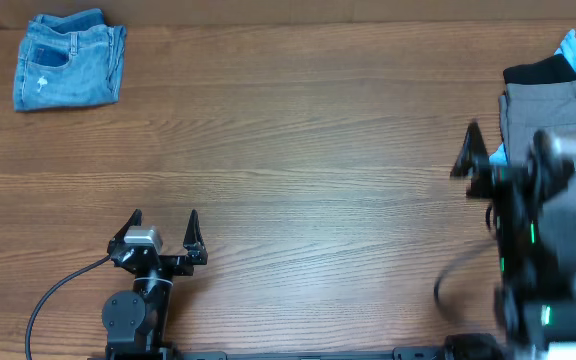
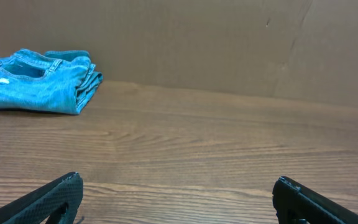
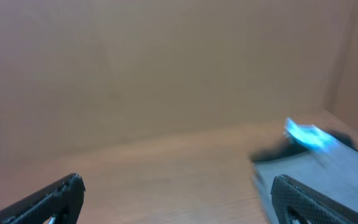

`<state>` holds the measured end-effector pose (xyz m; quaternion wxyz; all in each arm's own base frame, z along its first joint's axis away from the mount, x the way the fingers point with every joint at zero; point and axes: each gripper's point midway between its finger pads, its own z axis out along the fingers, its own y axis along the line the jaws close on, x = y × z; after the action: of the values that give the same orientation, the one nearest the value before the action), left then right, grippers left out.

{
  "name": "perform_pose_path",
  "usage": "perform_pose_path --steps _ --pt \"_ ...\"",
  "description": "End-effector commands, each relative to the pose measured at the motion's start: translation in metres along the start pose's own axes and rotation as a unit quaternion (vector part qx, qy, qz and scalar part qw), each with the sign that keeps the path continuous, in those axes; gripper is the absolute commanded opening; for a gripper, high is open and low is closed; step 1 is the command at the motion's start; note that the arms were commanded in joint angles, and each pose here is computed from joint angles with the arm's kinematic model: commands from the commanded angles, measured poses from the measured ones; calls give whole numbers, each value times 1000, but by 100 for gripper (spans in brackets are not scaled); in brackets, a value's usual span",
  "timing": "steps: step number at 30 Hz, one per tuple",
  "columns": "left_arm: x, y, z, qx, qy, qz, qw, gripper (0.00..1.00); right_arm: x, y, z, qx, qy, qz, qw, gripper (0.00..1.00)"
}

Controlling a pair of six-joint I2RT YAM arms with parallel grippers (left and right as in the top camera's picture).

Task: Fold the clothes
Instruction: 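Reach the right gripper to the grey shorts on the right pile and grasp the waistband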

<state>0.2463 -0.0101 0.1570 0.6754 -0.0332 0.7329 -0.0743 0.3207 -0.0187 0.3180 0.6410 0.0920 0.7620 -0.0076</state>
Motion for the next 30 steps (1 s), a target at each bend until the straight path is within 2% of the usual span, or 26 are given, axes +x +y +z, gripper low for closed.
perform_pose_path --steps 1,4,7,12,16,23,30 --pt "0 0 0 -1 -3 11 1000 100 17 -31 54 78 100 -31 991 100" --pt "0 0 0 -1 -3 12 1000 100 50 -48 97 107 207 -39 972 100" --pt "0 0 0 -1 -3 11 1000 100 73 -55 132 121 260 -50 957 100" --pt "0 0 0 -1 -3 11 1000 100 101 -60 175 100 304 -146 936 100" --pt "0 0 0 -1 -3 11 1000 100 118 -87 203 140 334 -195 911 100" --pt "0 0 0 -1 -3 11 1000 100 154 -130 234 187 380 -221 878 100" --pt "0 0 0 -1 -3 11 1000 100 188 -150 247 201 398 -230 865 100"
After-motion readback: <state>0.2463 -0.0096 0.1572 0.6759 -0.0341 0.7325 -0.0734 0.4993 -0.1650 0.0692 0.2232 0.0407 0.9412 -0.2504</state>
